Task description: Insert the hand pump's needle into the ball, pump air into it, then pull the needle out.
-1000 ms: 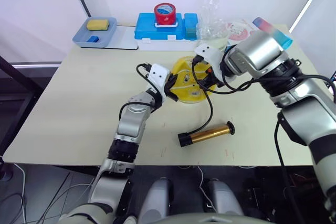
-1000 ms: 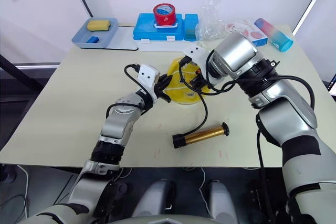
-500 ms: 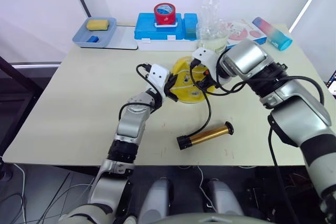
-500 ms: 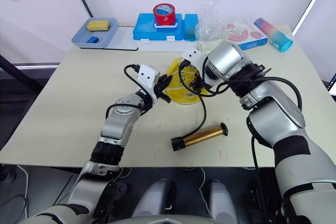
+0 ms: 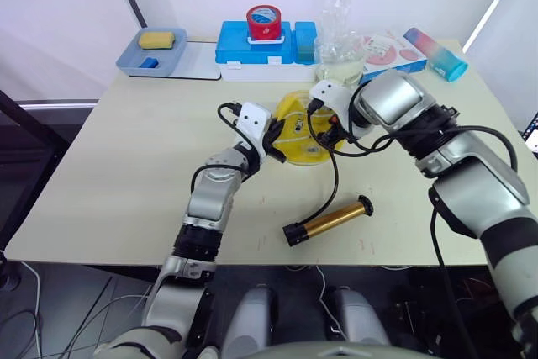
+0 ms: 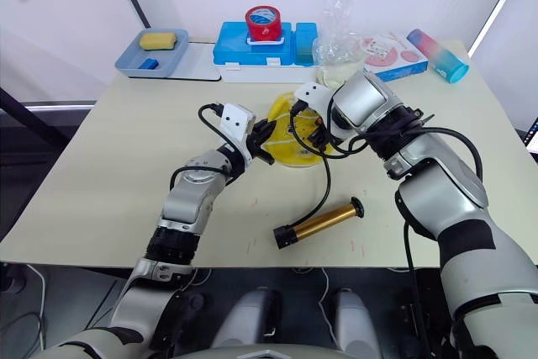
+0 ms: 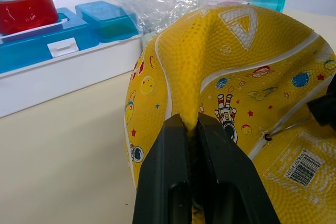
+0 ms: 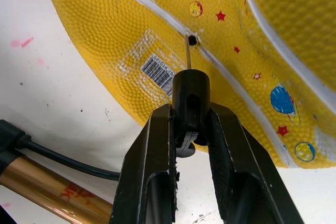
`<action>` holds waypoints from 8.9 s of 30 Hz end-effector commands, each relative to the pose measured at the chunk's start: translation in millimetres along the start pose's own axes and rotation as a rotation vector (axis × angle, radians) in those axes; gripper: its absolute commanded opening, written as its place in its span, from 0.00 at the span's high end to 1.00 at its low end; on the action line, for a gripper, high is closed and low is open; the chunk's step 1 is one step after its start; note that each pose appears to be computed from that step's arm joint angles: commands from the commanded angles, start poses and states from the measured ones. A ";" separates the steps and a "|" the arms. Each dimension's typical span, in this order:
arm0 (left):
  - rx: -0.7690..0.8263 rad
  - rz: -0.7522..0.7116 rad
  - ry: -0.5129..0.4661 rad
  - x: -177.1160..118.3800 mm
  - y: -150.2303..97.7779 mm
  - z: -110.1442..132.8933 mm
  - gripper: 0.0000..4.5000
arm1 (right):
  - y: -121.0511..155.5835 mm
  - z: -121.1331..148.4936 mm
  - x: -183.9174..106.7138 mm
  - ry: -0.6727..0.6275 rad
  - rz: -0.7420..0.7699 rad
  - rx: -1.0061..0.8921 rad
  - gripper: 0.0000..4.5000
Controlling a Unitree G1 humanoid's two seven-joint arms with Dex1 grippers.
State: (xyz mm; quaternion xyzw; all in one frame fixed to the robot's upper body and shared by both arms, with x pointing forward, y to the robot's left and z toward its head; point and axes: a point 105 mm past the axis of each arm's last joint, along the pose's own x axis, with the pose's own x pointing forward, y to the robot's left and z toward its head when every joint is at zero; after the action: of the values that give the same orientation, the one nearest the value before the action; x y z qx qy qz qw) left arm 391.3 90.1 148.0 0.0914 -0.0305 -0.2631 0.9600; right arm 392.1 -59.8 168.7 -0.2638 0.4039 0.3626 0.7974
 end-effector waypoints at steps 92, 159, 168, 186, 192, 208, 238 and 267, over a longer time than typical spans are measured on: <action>-0.028 -0.005 0.035 -7.0 0.3 -14.8 0.98 | 0.8 10.8 2.6 -0.108 0.030 -0.004 0.93; -0.044 -0.019 0.044 -5.5 -3.6 -20.5 0.98 | -3.0 15.8 2.5 -0.120 0.013 0.018 0.93; -0.046 -0.015 0.048 -6.4 -3.1 -21.8 0.98 | -4.2 12.1 5.3 -0.095 -0.001 0.046 0.93; -0.047 -0.008 0.055 -8.3 -2.3 -25.2 0.98 | -7.5 5.5 10.7 -0.053 -0.024 0.082 0.93; -0.042 -0.016 0.054 -8.0 -3.3 -25.0 0.98 | -5.0 5.3 12.9 -0.038 -0.024 0.072 0.93; 0.009 -0.142 0.024 -6.8 -25.2 -20.0 0.98 | 15.2 26.9 11.4 -0.044 0.000 0.050 0.93; 0.005 -0.197 0.038 -9.6 -37.2 -27.2 0.98 | 30.8 47.5 34.2 -0.080 0.035 0.051 0.93; -0.080 -0.026 0.067 -7.1 -2.3 -33.1 1.00 | -0.4 12.8 -17.5 -0.317 0.038 -0.045 0.29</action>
State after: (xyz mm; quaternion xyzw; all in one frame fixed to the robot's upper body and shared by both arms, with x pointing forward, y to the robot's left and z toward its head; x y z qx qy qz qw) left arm 388.4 100.1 134.7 0.0683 -0.0238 -0.2697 0.9602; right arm 393.1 -64.4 170.1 -0.2136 0.3178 0.4083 0.8286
